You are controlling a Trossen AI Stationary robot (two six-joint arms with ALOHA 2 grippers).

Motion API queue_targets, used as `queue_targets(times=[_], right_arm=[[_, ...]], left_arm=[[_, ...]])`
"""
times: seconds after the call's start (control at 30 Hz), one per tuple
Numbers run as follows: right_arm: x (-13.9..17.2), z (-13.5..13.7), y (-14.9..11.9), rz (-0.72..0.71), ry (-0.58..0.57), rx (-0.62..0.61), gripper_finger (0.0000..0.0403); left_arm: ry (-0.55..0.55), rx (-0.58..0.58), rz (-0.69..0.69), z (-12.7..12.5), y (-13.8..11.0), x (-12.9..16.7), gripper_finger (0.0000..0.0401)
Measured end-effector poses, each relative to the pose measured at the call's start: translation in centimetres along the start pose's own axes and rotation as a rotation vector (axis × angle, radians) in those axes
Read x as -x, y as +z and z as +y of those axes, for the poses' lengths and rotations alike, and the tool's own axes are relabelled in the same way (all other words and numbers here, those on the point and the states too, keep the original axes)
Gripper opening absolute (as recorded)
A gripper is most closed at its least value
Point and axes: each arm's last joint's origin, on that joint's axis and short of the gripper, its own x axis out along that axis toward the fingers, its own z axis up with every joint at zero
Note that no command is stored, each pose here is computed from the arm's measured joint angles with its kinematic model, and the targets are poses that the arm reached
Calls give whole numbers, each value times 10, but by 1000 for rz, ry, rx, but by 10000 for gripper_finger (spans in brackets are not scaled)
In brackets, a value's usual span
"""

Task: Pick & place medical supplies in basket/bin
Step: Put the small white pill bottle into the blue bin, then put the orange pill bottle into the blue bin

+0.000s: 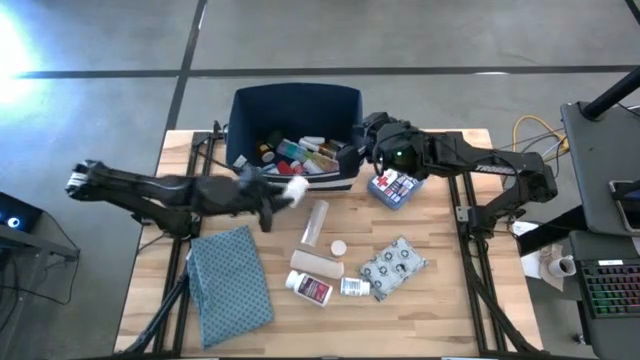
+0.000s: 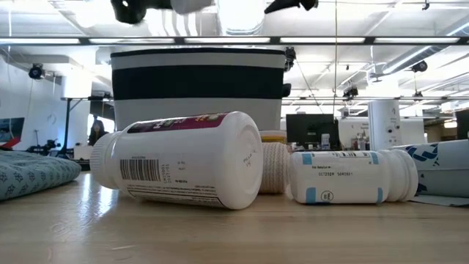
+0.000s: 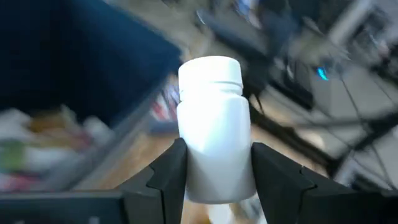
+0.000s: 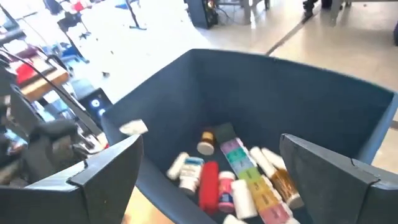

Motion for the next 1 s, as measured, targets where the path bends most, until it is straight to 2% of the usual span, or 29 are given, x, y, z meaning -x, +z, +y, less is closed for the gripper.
queue_targets(times=[0.1,0.2,0.33,0.4,0.53,0.67,0.77,0.87,0.93,1.0], right_arm=[[6,2,4,-9,15,-6,368],[9,5,5,-12,29,-9,368],[9,6,-3,27,21,19,368],[8,5,-9,86,21,41,368],[8,4,-20,229,98,28,368],[10,5,-31,370,170,23,368],[14,8,-42,447,178,9,368],[18,11,-55,505,166,10,368],[20,13,-67,544,154,2,368],[22,14,-80,593,155,-2,368]], left_arm=[[146,-36,-137,11,14,14,143],[316,-87,-219,27,25,15,143],[485,-117,-234,54,35,2,153],[533,-144,-215,64,37,-6,167],[559,-220,-149,73,36,-19,212],[599,-296,-132,73,39,-25,260],[608,-316,-138,71,41,-22,283],[517,-308,-114,64,40,-8,291],[420,-256,-98,58,38,5,292],[370,-182,-71,55,34,17,292]])
